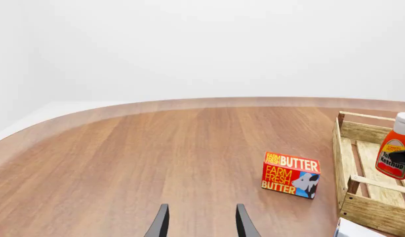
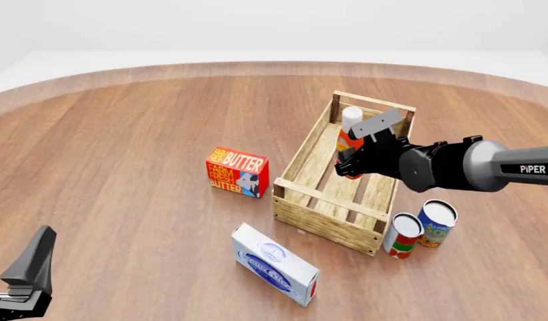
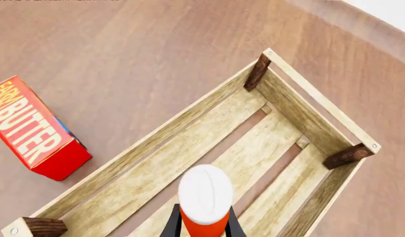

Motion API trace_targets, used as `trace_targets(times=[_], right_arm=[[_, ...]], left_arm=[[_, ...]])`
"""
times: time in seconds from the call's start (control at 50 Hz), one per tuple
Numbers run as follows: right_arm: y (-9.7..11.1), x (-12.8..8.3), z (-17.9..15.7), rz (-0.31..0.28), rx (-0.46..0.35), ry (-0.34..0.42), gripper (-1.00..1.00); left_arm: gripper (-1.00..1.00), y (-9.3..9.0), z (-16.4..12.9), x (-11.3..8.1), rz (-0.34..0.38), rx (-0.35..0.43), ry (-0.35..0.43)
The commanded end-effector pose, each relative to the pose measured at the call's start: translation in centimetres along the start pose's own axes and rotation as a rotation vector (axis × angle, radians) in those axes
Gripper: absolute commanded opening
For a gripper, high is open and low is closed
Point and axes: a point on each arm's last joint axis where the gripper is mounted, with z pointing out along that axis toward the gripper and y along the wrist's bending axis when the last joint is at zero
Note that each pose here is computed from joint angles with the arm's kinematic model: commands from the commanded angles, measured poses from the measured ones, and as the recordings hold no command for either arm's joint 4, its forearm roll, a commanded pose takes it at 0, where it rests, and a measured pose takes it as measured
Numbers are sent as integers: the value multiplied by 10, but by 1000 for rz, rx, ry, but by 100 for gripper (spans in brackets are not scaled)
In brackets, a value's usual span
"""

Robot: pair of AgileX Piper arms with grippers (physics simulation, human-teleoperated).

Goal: Pick up the ketchup, and put it in the wooden tray.

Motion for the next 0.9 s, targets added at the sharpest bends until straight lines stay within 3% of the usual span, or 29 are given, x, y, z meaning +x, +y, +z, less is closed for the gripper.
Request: trace_targets(times=[0.02,0.82,0.84,0.9], right_arm=[[6,-1,5,53,-13,-7,-100],[-1,17,14,76,7,17,-100],[-2,17,14,76,9,18,100],[-1,17,14,76,7,18,100]], left_arm=[[100,0,0,0,0,0,0],[100,0,0,0,0,0,0],[100,0,0,0,0,0,0],[100,0,0,0,0,0,0]])
